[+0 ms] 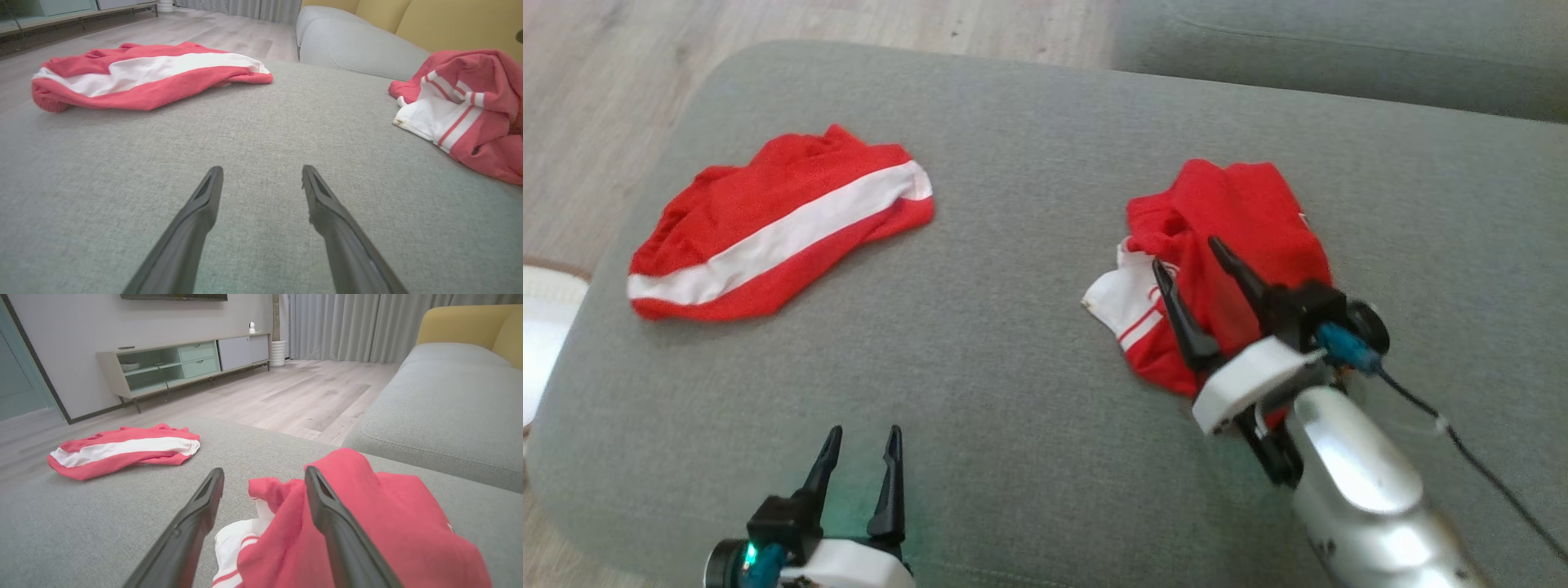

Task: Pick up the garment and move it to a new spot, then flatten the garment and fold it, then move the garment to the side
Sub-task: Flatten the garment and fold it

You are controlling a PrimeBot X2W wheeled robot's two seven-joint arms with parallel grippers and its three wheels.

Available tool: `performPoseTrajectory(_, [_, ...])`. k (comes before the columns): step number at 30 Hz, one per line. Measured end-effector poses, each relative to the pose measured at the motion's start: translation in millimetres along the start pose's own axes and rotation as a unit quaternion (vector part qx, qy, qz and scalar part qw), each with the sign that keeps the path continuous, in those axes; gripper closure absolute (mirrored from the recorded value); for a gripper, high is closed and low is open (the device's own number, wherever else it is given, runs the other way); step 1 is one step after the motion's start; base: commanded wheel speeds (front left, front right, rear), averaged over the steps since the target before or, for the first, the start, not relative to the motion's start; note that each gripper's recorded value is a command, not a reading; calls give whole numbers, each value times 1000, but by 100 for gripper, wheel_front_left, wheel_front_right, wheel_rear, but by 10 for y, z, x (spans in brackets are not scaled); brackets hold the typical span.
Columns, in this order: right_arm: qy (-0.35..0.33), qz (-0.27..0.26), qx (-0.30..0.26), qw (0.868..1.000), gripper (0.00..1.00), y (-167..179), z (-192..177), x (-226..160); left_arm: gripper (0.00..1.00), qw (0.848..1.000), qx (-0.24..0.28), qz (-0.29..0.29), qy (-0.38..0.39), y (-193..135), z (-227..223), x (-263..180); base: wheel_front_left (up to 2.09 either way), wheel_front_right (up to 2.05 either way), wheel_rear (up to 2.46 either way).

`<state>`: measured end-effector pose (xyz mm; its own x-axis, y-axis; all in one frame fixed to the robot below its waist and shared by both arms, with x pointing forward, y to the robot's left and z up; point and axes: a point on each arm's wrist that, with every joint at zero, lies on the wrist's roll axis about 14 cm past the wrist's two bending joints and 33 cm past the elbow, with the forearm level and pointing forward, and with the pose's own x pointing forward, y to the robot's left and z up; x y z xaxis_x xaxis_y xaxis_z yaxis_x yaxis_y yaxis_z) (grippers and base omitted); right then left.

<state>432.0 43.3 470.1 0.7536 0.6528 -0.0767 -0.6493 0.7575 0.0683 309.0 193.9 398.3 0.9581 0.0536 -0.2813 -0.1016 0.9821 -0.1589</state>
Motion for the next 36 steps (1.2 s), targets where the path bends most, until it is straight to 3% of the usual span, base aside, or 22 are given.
performPoseTrajectory(8, [50,36,-101,993,0,-15,-76,348,0,999,-25,27,5,134,-43,-59,0,0,0])
performPoseTrajectory(13, [139,41,-142,979,0,-92,-437,310,0,999,-41,32,9,146,-73,-72,0,0,0])
performPoseTrajectory(14, [149,41,-145,977,32,-100,-487,294,0,999,-41,32,11,144,-81,-73,0,0,0])
performPoseTrajectory(15, [153,41,-146,977,81,-104,-510,286,0,999,-41,32,12,142,-87,-72,0,0,0])
performPoseTrajectory(16, [154,42,-146,976,100,-106,-517,283,0,999,-41,32,12,140,-89,-69,0,0,0])
performPoseTrajectory(21, [91,42,-128,987,100,-69,-259,352,0,999,-43,29,-4,117,12,-33,0,0,0])
performPoseTrajectory(27, [-44,59,-77,994,100,162,617,535,0,999,-38,23,-26,92,140,-41,0,0,0])
performPoseTrajectory(29, [-133,76,-51,987,100,319,1262,574,0,998,-38,23,-34,97,180,-65,0,0,0])
performPoseTrajectory(32, [-249,88,-45,963,100,444,2165,505,0,998,-33,23,-44,109,222,-113,0,0,0])
performPoseTrajectory(34, [-296,74,-39,951,100,370,2554,423,0,998,-33,30,-48,151,235,-152,0,0,0])
performPoseTrajectory(36, [-315,45,-26,948,100,180,2693,362,0,998,-34,32,-51,183,237,-187,0,0,0])
